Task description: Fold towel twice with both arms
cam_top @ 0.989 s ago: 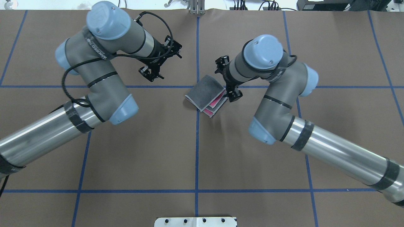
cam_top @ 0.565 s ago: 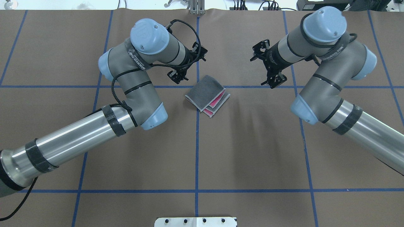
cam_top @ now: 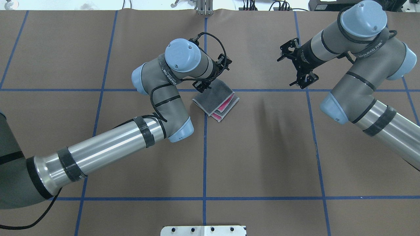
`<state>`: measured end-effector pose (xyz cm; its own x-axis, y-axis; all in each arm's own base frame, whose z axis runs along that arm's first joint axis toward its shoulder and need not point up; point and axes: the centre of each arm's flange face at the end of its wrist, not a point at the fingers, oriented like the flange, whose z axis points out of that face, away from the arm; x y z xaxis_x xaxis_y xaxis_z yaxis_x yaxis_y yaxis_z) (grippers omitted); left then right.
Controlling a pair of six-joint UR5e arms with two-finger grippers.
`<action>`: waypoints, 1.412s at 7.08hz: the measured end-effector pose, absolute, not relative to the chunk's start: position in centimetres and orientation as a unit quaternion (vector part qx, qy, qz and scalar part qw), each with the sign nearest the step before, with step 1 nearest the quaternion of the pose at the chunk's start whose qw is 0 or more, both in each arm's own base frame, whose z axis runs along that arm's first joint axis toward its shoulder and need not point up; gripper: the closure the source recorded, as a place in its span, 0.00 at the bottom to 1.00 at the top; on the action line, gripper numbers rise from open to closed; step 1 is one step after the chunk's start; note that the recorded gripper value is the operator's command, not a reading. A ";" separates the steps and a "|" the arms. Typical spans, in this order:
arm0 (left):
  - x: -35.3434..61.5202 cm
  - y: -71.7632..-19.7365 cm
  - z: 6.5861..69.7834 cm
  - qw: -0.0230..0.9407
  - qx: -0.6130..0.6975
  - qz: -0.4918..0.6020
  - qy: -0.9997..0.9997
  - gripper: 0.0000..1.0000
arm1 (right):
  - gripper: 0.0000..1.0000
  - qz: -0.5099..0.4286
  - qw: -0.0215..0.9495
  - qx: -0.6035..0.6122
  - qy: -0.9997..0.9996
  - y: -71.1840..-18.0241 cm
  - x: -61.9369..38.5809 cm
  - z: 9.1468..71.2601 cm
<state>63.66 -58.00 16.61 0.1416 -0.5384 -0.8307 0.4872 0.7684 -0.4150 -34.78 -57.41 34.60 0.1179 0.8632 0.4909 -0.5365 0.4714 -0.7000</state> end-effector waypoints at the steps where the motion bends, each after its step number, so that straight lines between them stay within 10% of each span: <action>1: 64.3 -58.2 17.1 0.756 -0.021 -0.340 0.559 0.00 | 0.01 0.483 0.726 -0.178 -0.456 -57.4 -34.7 34.9; 10: 60.6 -57.6 19.3 0.771 -0.082 -0.308 0.552 0.00 | 0.01 0.489 0.724 -0.173 -0.454 -58.1 -33.3 35.2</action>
<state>60.60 -57.58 19.33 0.2008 -0.5650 -0.8003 0.3850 0.7967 -0.4659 -33.34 -58.15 35.23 0.1085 0.8656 0.4889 -0.5517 0.4615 -0.6947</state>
